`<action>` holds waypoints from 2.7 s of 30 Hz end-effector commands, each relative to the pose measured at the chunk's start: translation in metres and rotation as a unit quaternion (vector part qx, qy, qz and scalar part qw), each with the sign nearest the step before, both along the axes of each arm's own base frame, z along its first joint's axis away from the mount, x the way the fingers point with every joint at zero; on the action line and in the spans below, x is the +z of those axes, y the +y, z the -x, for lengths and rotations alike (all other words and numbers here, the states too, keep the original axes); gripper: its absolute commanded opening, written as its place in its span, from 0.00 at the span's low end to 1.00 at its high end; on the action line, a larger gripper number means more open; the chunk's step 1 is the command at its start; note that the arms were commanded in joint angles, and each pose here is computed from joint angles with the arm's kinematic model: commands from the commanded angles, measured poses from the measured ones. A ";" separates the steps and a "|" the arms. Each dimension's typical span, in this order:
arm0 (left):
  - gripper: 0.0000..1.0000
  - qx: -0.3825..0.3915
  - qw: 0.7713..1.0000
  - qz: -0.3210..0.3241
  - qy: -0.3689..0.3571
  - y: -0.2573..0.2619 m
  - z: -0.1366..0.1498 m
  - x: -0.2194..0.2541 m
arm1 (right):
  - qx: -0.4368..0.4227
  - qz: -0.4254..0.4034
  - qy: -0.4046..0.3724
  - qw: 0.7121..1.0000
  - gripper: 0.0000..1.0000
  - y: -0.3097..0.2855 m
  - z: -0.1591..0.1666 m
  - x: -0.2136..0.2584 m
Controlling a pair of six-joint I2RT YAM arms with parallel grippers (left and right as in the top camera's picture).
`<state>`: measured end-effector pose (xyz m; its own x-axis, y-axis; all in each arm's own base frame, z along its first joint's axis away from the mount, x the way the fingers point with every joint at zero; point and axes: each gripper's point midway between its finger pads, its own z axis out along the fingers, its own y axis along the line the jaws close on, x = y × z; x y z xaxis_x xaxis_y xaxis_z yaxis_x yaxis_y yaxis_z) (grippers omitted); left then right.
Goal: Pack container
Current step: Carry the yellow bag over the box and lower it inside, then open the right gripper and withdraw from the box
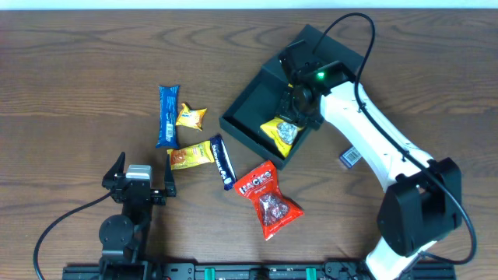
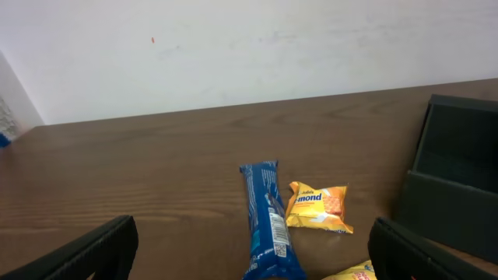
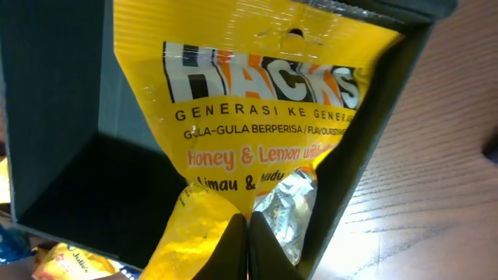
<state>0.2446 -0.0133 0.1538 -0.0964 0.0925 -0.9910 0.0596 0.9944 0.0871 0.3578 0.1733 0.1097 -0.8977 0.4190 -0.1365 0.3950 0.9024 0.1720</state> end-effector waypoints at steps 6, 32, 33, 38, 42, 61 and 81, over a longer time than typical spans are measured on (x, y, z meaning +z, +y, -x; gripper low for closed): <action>0.95 0.011 1.000 -0.001 0.030 0.004 0.001 -0.018 | -0.014 0.034 0.032 0.999 0.02 -0.002 -0.003 -0.034; 0.95 0.011 1.000 -0.001 0.030 0.004 0.001 -0.018 | -0.016 0.029 0.053 0.998 0.23 0.006 -0.009 -0.059; 0.95 0.011 1.000 -0.001 0.030 0.004 0.001 -0.018 | -0.014 0.023 0.047 0.999 0.23 0.009 -0.011 -0.054; 0.95 0.011 1.000 -0.001 0.030 0.004 0.001 -0.018 | 0.002 0.003 0.005 1.000 0.18 0.014 -0.021 -0.014; 0.96 0.011 1.000 -0.001 0.029 0.004 0.001 -0.018 | 0.005 -0.003 -0.009 1.000 0.02 0.011 -0.014 0.009; 0.95 0.011 1.000 -0.001 0.029 0.004 0.001 -0.018 | 0.022 0.051 0.009 0.998 0.01 0.009 0.012 -0.021; 0.95 0.011 1.000 -0.001 0.030 0.004 0.001 -0.018 | 0.024 0.059 -0.028 0.998 0.02 0.005 0.001 -0.056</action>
